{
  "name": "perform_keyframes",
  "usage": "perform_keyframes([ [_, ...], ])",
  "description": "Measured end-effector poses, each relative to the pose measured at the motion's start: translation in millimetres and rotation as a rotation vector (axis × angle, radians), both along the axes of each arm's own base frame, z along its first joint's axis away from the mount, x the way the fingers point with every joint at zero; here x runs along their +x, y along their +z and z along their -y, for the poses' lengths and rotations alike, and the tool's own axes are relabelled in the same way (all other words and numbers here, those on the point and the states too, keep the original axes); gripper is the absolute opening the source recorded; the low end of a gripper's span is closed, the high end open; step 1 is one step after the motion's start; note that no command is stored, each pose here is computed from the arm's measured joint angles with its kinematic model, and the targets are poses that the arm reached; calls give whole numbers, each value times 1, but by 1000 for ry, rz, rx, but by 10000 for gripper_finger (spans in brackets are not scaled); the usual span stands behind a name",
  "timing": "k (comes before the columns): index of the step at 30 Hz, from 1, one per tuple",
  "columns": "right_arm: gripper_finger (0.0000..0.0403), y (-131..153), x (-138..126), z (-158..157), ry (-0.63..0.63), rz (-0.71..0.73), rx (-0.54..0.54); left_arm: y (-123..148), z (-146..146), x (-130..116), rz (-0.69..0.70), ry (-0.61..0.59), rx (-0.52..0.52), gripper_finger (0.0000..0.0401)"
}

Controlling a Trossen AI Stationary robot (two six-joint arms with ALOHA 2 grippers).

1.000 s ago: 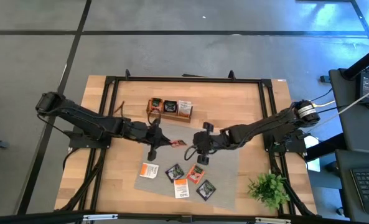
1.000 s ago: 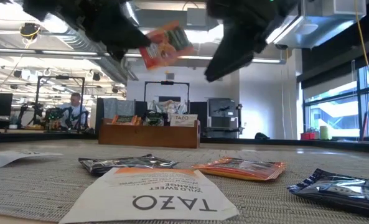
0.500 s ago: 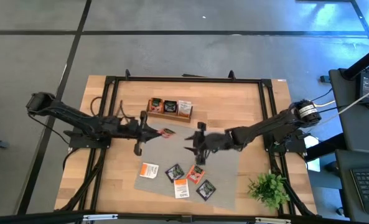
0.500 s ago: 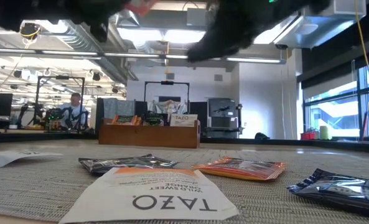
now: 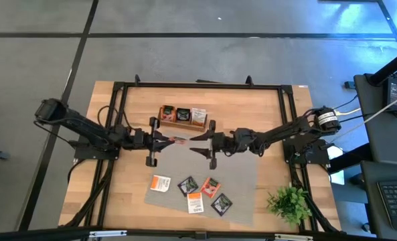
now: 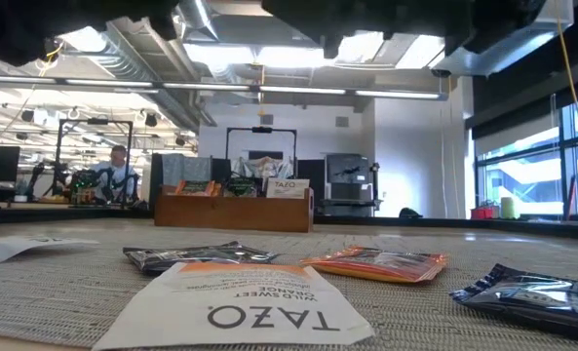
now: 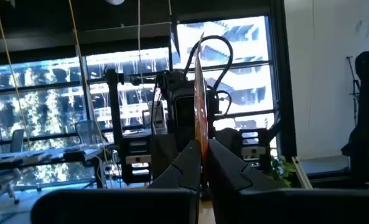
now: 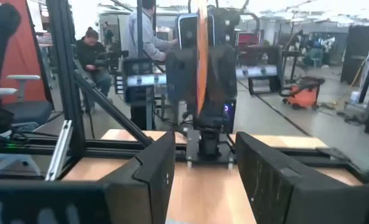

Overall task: Pick & Place Tea
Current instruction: Put the orange tea bag into the left section of the wooden organizer

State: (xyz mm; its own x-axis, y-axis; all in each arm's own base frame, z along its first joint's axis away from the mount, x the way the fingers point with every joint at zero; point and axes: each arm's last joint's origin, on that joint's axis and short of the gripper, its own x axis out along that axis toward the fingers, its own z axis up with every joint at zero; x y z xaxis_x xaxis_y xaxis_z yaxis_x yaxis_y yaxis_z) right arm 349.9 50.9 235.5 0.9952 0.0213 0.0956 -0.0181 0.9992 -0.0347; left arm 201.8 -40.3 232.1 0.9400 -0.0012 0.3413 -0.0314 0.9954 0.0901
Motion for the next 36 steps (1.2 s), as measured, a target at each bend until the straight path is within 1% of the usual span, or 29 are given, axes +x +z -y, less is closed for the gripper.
perform_keyframes([
  [3,170,0,9,-1,-5,0,-19,-2,2,7,19,4,7,9],
  [6,170,3,13,-2,-8,11,-38,-4,3,14,8,5,12,10],
  [10,170,4,14,-2,-7,17,-28,-5,5,21,-5,8,24,10],
  [13,165,4,14,-2,3,16,-9,-5,5,22,-6,17,37,10],
  [17,133,4,14,-3,28,23,-14,-5,5,22,-8,18,39,10],
  [27,12,4,14,-3,27,23,-36,-6,5,22,-13,13,39,13],
  [33,8,3,14,-3,28,10,-15,-6,5,22,-17,20,40,29],
  [36,5,1,14,-3,22,-4,-16,-9,5,23,-44,14,31,36],
])
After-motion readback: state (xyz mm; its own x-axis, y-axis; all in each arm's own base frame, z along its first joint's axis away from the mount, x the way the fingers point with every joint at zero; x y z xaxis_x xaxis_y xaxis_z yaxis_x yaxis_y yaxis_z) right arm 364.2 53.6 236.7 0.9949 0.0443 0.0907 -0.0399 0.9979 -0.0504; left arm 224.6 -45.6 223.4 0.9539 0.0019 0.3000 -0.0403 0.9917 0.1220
